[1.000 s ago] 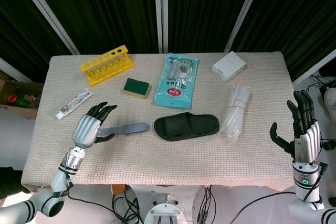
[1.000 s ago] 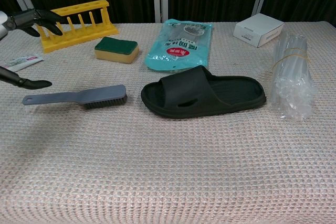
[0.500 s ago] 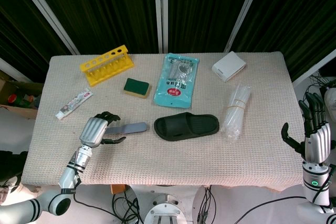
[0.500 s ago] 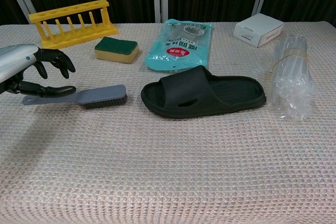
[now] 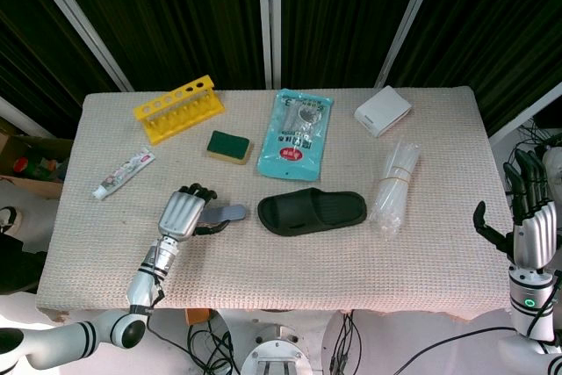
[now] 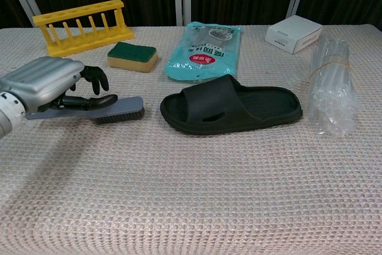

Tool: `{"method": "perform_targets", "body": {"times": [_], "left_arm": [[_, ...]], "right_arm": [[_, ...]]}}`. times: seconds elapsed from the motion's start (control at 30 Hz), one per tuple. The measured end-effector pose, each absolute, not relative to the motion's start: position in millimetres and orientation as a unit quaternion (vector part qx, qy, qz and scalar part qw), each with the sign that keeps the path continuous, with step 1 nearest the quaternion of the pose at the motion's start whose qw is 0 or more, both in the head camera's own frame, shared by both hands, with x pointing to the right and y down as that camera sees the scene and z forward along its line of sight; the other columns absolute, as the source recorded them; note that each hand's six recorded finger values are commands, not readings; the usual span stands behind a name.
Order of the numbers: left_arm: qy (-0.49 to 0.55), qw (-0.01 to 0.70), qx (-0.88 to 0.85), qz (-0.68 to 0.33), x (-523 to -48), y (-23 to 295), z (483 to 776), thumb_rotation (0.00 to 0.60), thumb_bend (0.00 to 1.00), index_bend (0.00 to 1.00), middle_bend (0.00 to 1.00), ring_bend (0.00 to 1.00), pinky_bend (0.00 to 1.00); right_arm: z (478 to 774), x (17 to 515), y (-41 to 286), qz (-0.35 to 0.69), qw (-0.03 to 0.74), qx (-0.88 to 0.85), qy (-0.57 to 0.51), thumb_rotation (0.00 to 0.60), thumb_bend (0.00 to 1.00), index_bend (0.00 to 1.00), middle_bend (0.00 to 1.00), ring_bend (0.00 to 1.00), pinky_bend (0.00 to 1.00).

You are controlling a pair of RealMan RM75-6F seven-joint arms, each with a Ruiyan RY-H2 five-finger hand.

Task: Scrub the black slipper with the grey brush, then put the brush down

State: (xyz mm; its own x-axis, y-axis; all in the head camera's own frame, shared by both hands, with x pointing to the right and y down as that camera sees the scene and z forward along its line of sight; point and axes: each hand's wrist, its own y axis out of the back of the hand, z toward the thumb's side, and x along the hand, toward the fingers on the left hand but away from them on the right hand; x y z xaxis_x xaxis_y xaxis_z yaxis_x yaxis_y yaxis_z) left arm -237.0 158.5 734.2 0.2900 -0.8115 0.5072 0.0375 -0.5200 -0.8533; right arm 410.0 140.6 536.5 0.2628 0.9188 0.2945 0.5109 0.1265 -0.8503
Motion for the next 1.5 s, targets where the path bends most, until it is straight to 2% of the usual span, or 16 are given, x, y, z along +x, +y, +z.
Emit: {"method": "perform_targets", "body": {"times": [0.27, 0.47, 0.83, 1.33, 1.5], "left_arm": [[0.273, 0.406, -0.685, -0.539, -236.5, 165.9, 739.4, 0.17, 0.19, 0.37, 0.41, 0.31, 0.46], [0.271, 0.381, -0.702, -0.538, -232.3, 171.9, 744.7, 0.209, 0.19, 0.38, 0.42, 0.32, 0.46], [0.274, 0.384, -0.703, -0.531, -227.0, 169.3, 748.1, 0.358, 0.21, 0.4, 0.44, 0.35, 0.47], [0.295, 0.369, -0.712, -0.52, -226.3, 164.7, 742.4, 0.367, 0.25, 0.44, 0.47, 0.37, 0.5], [0.295, 0.368, -0.712, -0.521, -226.6, 164.1, 743.3, 0.391, 0.26, 0.45, 0.48, 0.38, 0.5]], "right_arm": [[539.9, 414.5, 140.8, 0.219, 0.484, -0.627, -0.569, 0.6, 0.6, 0.0, 0.0, 0.0, 0.0], [542.3, 417.9, 141.7, 0.223, 0.481, -0.625, -0.572, 0.6, 0.6, 0.0, 0.0, 0.0, 0.0], [541.5, 420.2, 141.8, 0.22, 0.479, -0.623, -0.577, 0.6, 0.6, 0.0, 0.0, 0.0, 0.0], [544.0, 421.5, 143.0, 0.224, 0.477, -0.625, -0.575, 0.6, 0.61, 0.0, 0.0, 0.0, 0.0], [545.9, 420.4, 141.9, 0.226, 0.476, -0.627, -0.573, 0.6, 0.61, 0.0, 0.0, 0.0, 0.0]]}}
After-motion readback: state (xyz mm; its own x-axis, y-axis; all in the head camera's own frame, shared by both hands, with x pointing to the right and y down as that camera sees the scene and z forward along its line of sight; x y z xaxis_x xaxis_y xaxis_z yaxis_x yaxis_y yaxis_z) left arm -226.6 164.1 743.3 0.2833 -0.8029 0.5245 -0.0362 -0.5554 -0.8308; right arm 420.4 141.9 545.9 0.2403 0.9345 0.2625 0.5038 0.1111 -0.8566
